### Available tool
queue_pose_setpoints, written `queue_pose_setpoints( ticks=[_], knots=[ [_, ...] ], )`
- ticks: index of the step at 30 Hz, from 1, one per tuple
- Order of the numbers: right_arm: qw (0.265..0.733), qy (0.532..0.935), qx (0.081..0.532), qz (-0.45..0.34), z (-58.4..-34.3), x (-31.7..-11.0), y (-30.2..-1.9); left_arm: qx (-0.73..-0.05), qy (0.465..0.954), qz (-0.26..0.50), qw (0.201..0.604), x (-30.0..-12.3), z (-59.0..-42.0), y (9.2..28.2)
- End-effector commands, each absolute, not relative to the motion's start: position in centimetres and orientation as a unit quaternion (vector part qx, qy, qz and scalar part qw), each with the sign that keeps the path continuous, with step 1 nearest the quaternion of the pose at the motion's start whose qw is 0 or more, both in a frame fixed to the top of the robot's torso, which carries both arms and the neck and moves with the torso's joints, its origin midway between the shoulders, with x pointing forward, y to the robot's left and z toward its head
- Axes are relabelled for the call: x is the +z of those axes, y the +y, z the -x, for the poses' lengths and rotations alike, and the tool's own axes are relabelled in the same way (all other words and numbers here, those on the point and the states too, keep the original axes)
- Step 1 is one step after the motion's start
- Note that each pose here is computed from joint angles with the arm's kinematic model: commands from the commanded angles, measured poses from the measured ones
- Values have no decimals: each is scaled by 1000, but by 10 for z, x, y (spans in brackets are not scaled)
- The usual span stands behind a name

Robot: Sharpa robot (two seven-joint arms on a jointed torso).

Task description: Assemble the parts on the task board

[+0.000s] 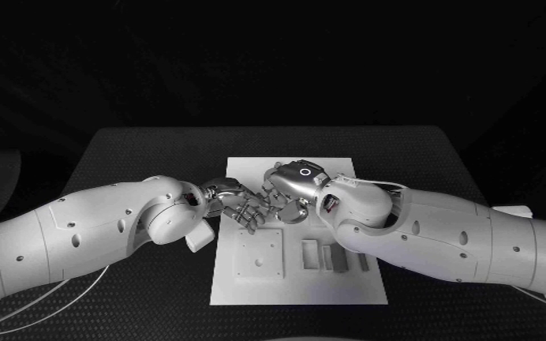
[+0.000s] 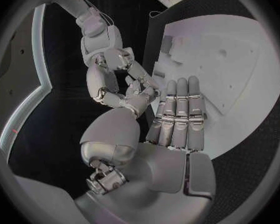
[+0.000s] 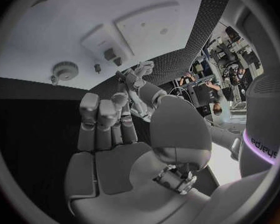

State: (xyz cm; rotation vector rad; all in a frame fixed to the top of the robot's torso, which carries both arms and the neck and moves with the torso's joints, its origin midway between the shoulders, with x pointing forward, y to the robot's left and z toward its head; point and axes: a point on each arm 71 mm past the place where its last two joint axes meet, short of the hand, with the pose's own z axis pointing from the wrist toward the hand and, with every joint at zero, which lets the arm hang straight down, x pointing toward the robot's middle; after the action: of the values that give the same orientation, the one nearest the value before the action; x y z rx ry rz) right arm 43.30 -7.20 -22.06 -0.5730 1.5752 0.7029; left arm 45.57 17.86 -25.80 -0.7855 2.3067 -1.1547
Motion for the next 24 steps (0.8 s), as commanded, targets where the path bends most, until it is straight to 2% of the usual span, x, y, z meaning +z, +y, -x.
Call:
queue_pose_setpoints(
  ticks=[1, 24],
  knots=[
    [611, 681, 315, 253, -431, -219, -68, -428, 834, 277, 213, -257, -454, 174],
    [611, 680, 324, 243, -432, -219, -66, -437, 821, 314, 193, -257, -454, 174]
  ],
)
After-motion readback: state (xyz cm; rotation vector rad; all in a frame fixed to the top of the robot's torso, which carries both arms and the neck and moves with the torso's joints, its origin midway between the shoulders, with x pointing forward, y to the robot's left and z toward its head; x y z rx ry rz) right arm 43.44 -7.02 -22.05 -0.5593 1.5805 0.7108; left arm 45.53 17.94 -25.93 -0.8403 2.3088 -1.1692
